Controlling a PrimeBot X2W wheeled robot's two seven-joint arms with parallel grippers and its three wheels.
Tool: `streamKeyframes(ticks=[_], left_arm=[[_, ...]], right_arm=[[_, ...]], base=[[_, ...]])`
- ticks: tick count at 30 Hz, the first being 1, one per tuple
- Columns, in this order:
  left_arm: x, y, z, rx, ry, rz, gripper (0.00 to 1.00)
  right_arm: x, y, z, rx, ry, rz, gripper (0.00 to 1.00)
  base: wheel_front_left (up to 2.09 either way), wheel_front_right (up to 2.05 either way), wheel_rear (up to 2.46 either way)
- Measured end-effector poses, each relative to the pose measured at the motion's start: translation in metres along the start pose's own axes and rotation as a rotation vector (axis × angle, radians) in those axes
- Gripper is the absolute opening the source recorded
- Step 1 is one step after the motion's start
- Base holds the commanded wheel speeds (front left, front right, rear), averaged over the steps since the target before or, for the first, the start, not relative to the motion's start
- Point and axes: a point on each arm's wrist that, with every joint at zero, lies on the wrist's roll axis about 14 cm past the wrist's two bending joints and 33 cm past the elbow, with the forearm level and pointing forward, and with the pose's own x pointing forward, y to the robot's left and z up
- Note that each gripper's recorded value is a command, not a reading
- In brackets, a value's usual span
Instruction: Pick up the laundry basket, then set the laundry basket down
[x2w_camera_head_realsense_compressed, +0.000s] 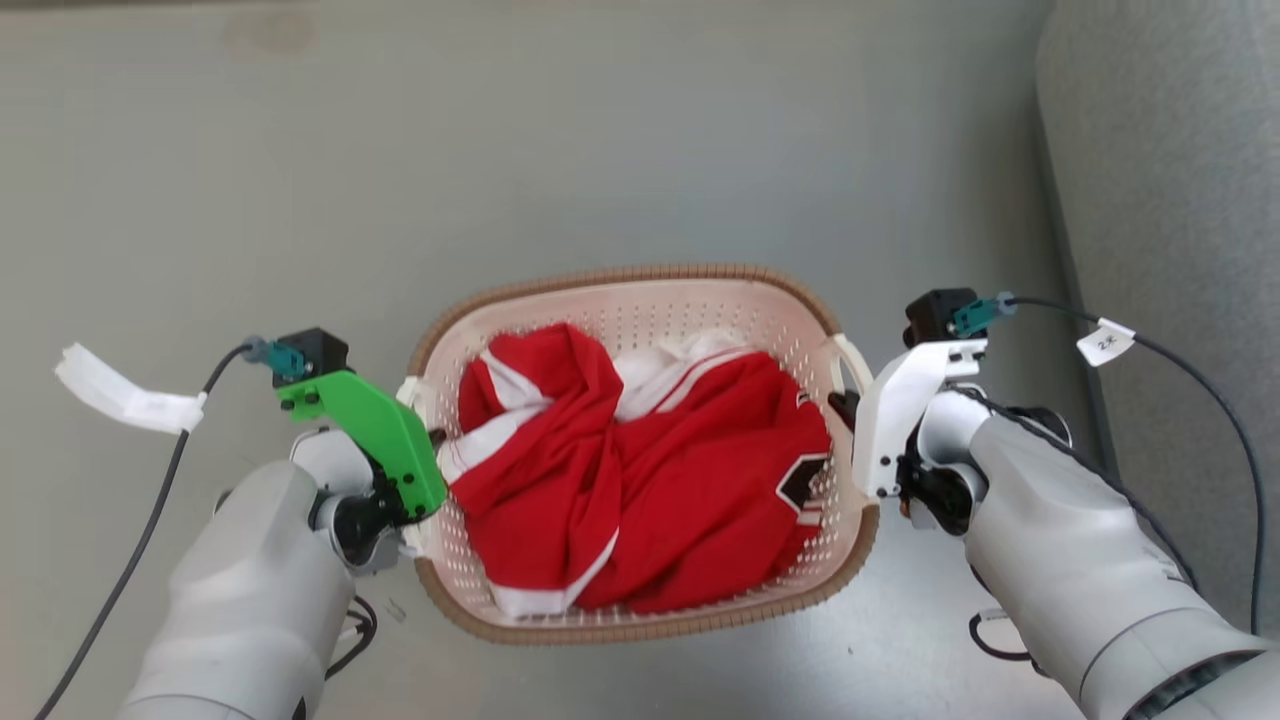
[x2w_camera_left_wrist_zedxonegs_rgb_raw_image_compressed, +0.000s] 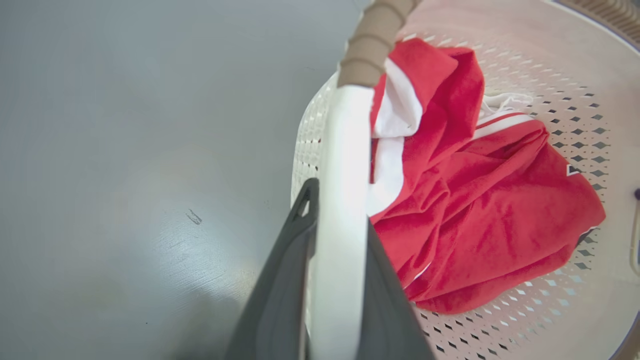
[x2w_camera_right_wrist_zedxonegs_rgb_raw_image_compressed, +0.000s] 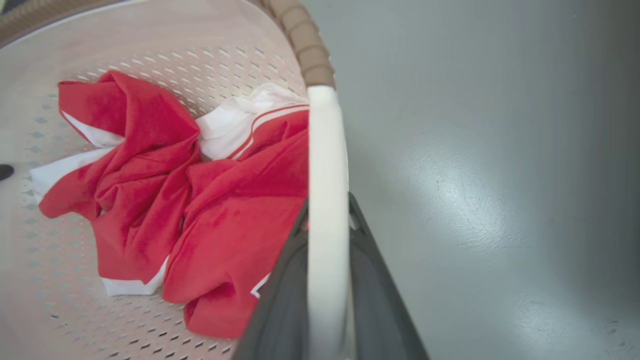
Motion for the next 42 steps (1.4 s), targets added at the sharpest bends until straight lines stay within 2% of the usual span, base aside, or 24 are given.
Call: streamKeyframes(ticks=[14,20,42], left_arm=[[-0.035,-0.007,-0.013,0.008,-0.005,0.005,0.00],[-0.048,-0.018,-0.020,0.023,-0.004,-0.009,0.00],[-0.073,-0.031,-0.029,0.048,-0.024,-0.025,0.00]], right_arm=[[-0.035,0.021,-0.007,-0.016,-0.005,0.030,0.00],[-0.051,0.023,-0.014,0.011,-0.019,0.025,0.00],[-0.077,0.029,-0.018,0.018,-0.048,0.022,0.00]], base=[[0.00,0.00,0.00],[0.00,0.00,0.00],[0.00,0.00,0.00]])
